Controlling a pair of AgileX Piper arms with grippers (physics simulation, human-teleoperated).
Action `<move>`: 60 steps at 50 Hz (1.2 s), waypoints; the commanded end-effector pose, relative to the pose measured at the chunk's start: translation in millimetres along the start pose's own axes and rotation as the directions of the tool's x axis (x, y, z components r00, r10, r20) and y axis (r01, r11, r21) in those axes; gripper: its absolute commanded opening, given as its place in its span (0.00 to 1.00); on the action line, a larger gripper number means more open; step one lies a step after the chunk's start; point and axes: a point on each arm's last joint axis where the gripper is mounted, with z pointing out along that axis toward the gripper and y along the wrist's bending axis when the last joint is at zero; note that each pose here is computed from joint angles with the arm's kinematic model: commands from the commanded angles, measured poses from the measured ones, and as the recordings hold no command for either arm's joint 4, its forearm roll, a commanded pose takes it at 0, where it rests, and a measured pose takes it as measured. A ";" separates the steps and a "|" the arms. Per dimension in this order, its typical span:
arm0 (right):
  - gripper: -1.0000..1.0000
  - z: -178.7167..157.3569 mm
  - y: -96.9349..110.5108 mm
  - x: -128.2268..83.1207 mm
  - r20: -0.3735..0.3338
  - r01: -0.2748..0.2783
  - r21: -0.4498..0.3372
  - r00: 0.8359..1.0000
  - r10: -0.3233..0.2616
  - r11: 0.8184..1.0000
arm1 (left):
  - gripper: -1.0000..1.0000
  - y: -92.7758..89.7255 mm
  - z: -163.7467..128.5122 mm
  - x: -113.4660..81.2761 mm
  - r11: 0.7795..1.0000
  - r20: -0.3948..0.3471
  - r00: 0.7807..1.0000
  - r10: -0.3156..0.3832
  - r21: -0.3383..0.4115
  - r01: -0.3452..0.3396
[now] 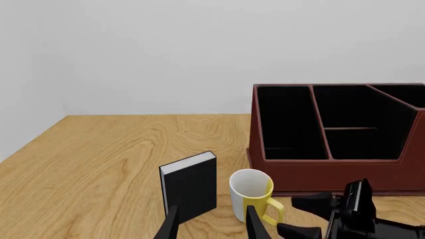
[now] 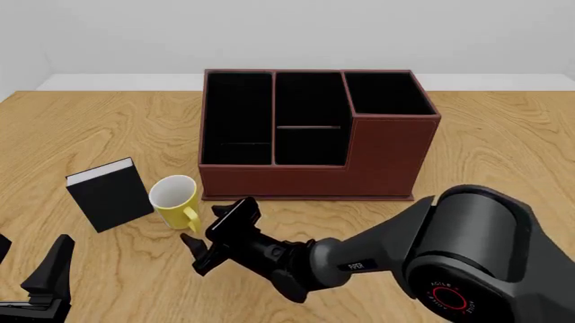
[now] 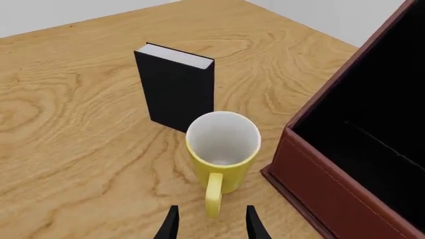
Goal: Pick up the yellow and white mug and place it to the right of the caddy.
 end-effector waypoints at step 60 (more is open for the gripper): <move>0.00 31.5 -9.3 20.2 -0.036 -0.013 0.020 0.999 0.014 1.000 | 1.00 0.0 0.0 0.0 1.000 0.000 1.000 0.000 0.000 0.000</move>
